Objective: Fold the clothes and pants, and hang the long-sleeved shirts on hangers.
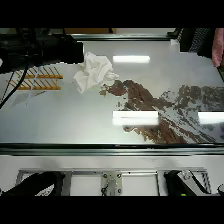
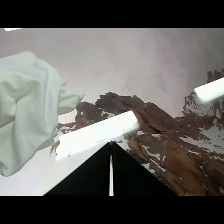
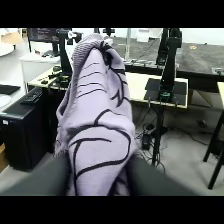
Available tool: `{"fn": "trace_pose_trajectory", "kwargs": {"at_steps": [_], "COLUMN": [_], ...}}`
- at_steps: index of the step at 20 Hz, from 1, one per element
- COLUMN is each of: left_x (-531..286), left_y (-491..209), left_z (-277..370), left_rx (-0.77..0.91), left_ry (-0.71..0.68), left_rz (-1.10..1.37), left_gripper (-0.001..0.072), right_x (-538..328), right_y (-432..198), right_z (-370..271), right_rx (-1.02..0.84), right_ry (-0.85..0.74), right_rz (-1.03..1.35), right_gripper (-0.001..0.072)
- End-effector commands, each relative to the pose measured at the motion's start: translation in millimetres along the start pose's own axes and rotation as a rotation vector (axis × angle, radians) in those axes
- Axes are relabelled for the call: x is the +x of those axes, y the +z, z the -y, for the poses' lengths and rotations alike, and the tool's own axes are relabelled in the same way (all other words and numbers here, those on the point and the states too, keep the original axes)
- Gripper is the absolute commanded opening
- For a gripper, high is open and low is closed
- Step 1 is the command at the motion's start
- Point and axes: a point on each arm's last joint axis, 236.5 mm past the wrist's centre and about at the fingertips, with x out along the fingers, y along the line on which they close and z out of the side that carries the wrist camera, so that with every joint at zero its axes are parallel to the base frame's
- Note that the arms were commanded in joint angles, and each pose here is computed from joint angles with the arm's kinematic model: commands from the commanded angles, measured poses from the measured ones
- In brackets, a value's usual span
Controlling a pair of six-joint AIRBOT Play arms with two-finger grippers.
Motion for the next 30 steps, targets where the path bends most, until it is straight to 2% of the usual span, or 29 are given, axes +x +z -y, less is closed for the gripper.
{"fn": "trace_pose_trajectory", "kwargs": {"at_steps": [1, 3, 6, 8, 9, 11, 15, 20, 23, 26, 30], "left_x": [0.0, 0.0, 0.0, 0.2, 0.3, 1.4, 10.9, 19.4, 20.2, 20.7, 21.2], "left_y": [0.3, 0.2, 0.1, -1.7, -3.9, -10.8, -48.5, -90.0, -107.0, -118.6, -119.2], "left_z": [-0.9, -0.9, -1.1, -1.3, -2.2, -3.8, -10.0, -23.8, -43.2, -59.4, -50.5], "left_rx": [0.0, 0.0, 0.0, 0.0, 0.0, -0.001, -0.009, -0.028, -0.063, -0.096, -0.162], "left_ry": [0.003, 0.003, 0.004, 0.005, 0.008, 0.012, 0.022, 0.044, 0.079, 0.109, 0.053], "left_rz": [0.001, 0.0, 0.0, -0.007, -0.017, -0.039, -0.112, -0.16, -0.182, -0.203, -0.208], "left_gripper": [0.002, 0.0019, 0.0019, 0.0019, 0.0019, 0.0019, 0.0019, 0.0019, 0.0019, 0.002, 0.0019], "right_x": [-6.1, -17.2, -37.5, -58.4, -75.2, -114.1, -194.5, -297.2, -391.4, -472.1, -539.5], "right_y": [10.4, 29.4, 59.9, 63.0, 63.5, 53.8, -37.9, -131.0, -174.2, -228.9, -285.8], "right_z": [-5.5, -19.9, -68.8, -126.4, -160.8, -220.7, -308.2, -370.8, -391.0, -389.9, -379.9], "right_rx": [0.02, 0.079, 0.277, 0.269, 0.252, 0.233, 0.044, -0.228, -0.28, -0.354, -0.422], "right_ry": [0.024, 0.088, 0.327, 0.591, 0.756, 1.074, 1.558, 1.837, 2.085, 2.259, 2.348], "right_rz": [0.035, 0.099, 0.186, 0.182, 0.189, 0.17, -0.136, -0.382, -0.504, -0.673, -0.83], "right_gripper": [0.0608, 0.0605, 0.0606, 0.0604, 0.0577, 0.0576, 0.0575, 0.0574, 0.0574, 0.0574, 0.0574]}}
